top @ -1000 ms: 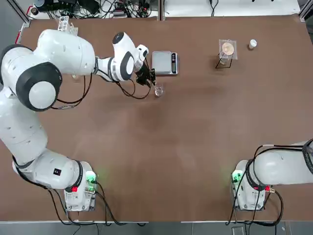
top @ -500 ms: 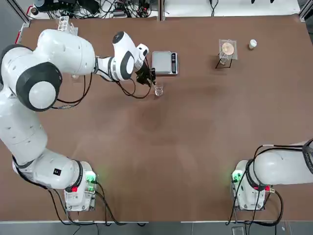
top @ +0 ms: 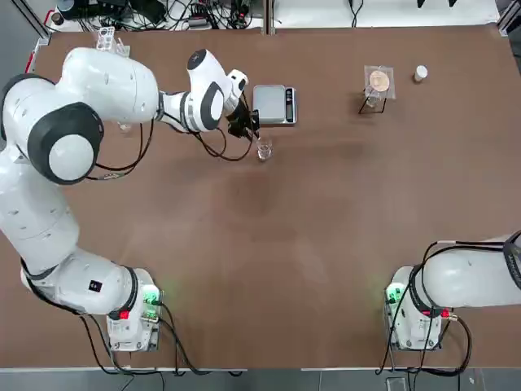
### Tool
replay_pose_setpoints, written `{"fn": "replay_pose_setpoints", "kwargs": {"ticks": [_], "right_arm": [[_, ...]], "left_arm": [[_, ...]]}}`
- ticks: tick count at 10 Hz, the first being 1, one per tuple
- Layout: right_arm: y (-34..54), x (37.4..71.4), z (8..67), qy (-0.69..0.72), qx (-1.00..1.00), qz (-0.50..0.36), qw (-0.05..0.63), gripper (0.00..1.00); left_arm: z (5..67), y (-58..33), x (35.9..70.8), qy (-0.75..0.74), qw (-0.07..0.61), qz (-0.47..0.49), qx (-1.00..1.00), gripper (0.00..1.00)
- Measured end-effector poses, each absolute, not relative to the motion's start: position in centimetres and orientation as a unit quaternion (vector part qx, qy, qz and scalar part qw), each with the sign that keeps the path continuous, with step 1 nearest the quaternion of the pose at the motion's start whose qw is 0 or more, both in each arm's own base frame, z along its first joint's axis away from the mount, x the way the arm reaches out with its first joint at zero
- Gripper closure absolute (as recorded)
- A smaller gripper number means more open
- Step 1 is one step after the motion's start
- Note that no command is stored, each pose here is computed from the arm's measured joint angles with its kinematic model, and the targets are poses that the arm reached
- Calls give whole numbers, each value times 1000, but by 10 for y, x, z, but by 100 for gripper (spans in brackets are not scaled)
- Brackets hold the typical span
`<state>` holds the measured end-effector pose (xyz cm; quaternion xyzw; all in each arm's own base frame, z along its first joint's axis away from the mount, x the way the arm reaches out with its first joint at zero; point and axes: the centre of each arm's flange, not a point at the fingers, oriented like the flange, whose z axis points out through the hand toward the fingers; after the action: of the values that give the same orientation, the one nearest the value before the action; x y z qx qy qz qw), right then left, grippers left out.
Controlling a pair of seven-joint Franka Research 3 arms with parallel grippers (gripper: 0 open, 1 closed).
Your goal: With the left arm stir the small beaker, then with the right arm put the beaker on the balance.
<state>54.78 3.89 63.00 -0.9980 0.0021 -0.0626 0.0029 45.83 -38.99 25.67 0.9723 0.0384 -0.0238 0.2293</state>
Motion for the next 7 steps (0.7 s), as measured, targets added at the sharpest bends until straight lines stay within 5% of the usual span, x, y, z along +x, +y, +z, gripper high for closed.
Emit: {"fn": "replay_pose_setpoints", "kwargs": {"ticks": [7], "right_arm": [[38, 542, 619, 3, -1000, -31, 1, 0]], "left_arm": [[250, -391, 460, 41, 230, -29, 972, 74]]}}
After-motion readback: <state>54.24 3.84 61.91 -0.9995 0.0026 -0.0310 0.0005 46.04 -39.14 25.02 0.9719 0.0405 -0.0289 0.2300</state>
